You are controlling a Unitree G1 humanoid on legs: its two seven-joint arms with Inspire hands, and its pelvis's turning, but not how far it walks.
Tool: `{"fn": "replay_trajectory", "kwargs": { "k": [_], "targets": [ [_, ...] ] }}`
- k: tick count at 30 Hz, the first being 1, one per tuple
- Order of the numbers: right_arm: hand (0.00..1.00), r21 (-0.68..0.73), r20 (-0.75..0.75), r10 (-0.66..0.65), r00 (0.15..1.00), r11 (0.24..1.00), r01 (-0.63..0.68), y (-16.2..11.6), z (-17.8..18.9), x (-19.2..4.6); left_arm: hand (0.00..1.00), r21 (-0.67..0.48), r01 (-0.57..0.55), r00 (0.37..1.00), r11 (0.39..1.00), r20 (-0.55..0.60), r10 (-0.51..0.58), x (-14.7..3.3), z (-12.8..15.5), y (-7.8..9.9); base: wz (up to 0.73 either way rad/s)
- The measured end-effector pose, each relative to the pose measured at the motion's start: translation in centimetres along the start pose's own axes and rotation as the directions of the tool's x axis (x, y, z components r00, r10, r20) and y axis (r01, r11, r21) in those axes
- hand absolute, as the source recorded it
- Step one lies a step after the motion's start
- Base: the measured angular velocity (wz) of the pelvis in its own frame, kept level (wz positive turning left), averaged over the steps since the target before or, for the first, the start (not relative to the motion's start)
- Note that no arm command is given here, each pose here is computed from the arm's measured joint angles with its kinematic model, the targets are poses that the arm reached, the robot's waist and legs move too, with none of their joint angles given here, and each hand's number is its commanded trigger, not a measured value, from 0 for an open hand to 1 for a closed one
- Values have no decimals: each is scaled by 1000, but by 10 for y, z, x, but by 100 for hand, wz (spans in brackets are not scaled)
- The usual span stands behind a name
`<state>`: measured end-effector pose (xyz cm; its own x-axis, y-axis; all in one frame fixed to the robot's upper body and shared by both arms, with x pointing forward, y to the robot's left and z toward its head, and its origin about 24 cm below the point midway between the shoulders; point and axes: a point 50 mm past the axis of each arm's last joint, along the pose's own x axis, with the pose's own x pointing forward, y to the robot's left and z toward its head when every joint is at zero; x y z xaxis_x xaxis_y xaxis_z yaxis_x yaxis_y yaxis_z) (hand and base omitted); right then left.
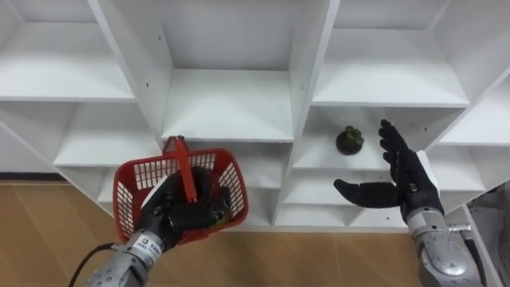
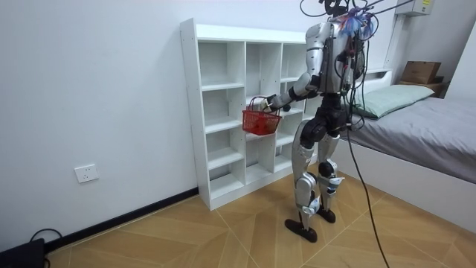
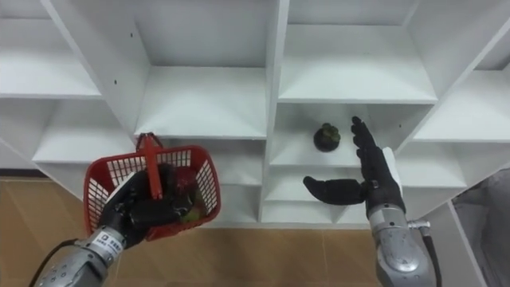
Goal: Collect fruits from the closet
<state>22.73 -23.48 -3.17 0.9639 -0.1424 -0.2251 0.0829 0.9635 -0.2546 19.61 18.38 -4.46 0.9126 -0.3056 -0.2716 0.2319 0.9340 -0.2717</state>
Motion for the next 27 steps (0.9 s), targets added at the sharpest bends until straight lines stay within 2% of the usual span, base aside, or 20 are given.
{"fn": "replay_trajectory", "kwargs": {
  "k": [13,27],
  "targets": [
    [0,-10,22,-77,997,997,77,-11,9,10,100,-12,-8,998,1000,-65,7,-5,-13,3,10],
    [0,-20,-1,-185,983,982,185,-20,23,43,100,-16,-24,994,1000,-107,22,-2,-17,10,4]
  ]
}}
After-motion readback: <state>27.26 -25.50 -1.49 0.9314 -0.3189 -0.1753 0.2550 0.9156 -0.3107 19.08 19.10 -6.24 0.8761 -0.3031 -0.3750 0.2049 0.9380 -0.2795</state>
